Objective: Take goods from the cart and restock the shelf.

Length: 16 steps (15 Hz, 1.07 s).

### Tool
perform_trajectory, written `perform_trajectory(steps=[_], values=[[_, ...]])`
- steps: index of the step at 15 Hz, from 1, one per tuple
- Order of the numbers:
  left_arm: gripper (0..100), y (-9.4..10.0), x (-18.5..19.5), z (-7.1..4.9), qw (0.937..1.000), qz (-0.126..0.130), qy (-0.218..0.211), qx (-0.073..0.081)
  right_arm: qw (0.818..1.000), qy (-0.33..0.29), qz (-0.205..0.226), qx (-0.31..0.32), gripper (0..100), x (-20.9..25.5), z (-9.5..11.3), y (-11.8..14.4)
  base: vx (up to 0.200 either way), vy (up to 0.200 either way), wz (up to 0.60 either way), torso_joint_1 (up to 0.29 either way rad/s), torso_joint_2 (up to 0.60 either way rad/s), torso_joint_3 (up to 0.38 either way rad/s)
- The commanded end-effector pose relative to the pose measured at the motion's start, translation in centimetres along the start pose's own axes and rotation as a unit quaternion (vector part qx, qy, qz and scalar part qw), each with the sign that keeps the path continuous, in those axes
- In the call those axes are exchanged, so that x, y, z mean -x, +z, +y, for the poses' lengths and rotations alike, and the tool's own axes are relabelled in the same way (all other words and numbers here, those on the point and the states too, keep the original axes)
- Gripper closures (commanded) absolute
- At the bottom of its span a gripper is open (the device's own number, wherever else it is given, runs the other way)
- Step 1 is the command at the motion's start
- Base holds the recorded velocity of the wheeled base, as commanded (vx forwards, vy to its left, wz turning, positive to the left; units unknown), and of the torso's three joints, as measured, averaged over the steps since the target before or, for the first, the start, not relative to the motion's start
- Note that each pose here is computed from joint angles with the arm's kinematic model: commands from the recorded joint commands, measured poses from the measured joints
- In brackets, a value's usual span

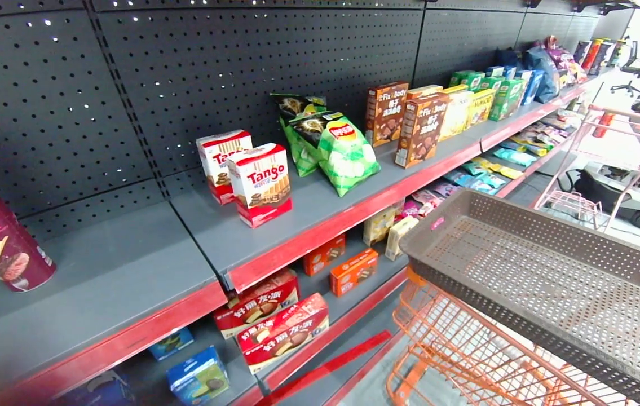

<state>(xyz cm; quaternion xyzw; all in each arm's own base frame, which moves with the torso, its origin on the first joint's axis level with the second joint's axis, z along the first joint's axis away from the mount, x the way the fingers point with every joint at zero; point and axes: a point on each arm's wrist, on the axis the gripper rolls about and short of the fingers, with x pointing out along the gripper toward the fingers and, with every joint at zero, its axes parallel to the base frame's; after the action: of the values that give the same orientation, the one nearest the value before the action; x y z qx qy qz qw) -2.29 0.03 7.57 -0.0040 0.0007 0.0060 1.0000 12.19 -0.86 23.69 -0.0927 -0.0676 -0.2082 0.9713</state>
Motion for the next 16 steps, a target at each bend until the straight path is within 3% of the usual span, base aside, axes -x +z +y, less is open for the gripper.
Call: perform_trajectory(steps=[1, 16], values=[[0, -0.01, 0.00, 0.00, 1.0000, 0.000, 0.000, 0.000, 1.000, 0.000, 0.003, 0.003, 100, -0.06, 0.05, -0.15, 0.000, 0.000, 0.00, 0.000, 0.00, 0.000], [0, -0.01, 0.00, 0.00, 1.0000, 0.000, 0.000, 0.000, 1.000, -0.002, -0.002, 0.001, 100, 0.09, -0.05, -0.01, 0.000, 0.000, 0.60, 0.003, 0.00, 0.002]])
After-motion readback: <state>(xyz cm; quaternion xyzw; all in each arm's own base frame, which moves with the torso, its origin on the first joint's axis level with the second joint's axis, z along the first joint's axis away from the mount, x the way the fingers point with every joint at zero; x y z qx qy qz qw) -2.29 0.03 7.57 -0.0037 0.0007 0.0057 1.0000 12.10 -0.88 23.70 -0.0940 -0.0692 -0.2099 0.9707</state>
